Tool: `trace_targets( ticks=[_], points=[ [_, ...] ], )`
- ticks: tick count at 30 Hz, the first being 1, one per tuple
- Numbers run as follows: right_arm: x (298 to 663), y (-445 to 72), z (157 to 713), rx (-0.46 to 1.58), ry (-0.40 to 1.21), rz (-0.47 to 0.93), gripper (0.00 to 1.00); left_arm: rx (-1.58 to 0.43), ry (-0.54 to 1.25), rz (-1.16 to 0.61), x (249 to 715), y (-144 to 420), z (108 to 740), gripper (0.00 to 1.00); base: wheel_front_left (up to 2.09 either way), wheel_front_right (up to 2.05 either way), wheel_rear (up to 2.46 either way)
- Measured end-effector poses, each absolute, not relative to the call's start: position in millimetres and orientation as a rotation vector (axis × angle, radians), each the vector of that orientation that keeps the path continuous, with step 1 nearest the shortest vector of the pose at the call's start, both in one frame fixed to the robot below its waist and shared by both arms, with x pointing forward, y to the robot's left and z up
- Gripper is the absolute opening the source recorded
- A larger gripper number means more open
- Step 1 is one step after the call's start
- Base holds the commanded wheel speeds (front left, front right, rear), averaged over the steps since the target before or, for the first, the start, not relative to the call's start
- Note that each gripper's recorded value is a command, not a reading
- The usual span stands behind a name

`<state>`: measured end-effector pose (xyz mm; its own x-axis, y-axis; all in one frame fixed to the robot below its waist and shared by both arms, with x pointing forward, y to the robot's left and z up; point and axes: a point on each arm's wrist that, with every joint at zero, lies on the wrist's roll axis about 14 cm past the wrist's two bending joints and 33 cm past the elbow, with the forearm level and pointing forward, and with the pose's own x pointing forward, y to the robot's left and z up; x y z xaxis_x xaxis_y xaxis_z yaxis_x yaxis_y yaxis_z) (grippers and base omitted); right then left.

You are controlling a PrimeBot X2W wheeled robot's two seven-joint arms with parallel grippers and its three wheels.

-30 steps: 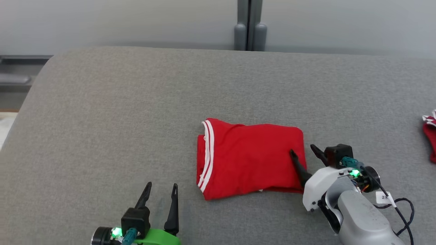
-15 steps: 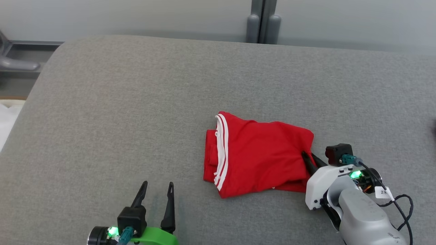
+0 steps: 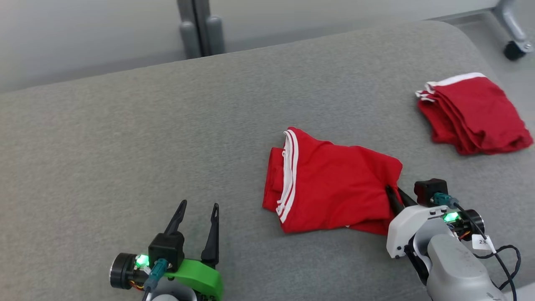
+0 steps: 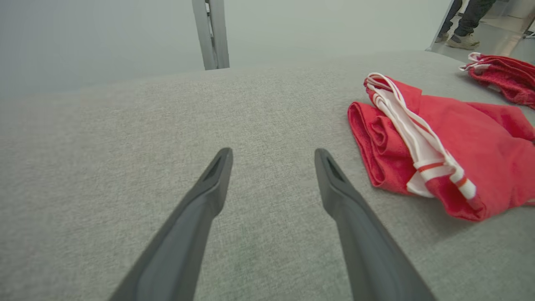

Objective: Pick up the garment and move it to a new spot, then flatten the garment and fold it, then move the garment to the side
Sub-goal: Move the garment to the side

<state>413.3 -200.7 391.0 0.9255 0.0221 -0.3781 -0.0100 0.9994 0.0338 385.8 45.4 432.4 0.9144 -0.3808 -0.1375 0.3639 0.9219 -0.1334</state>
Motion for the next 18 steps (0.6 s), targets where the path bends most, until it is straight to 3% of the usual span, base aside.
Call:
trace_targets(
  ticks=[12,18],
  points=[
    [340,-285,396,0.084,0.377,-0.246,0.00,-0.124,0.168,-0.723,384,-67,433,1.00,0.00,0.00,0.00],
    [334,-303,409,0.058,0.343,-0.289,0.00,-0.135,0.191,-0.806,377,-93,426,1.00,0.00,0.00,0.00]
  ],
)
